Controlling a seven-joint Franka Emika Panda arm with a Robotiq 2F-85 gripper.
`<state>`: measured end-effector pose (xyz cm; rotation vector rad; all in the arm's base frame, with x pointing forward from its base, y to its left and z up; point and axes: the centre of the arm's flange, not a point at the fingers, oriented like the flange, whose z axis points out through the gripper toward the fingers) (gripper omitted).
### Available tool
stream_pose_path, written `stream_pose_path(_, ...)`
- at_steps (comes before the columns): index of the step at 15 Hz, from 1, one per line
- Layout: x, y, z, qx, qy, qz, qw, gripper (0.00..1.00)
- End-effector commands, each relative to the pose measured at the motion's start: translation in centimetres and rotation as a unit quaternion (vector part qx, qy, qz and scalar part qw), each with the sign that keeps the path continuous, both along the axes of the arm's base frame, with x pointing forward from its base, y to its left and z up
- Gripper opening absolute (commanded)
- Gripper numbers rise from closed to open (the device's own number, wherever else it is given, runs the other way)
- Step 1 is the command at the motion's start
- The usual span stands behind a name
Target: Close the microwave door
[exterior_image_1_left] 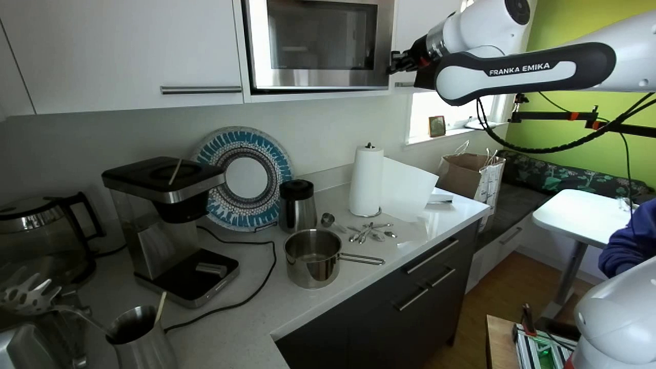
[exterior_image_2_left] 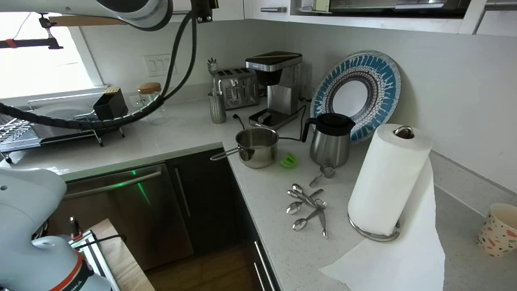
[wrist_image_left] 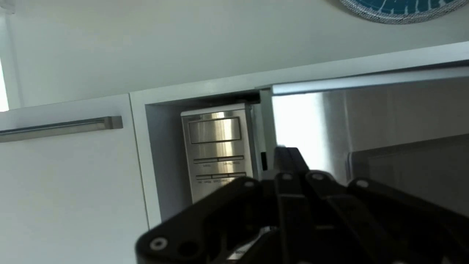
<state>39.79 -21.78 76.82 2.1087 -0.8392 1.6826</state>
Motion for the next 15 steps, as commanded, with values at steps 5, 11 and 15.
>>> stream_pose_path(5,6.1,-5.3,0.7,0.029,0.002,0.027,0.9992,0.0)
stream_pose_path(11,6.4,-5.3,0.3,0.03,-0.012,0.02,0.9993,0.01)
stream_pose_path(15,7.9,-6.9,0.3,0.043,-0.015,0.03,0.9985,0.0)
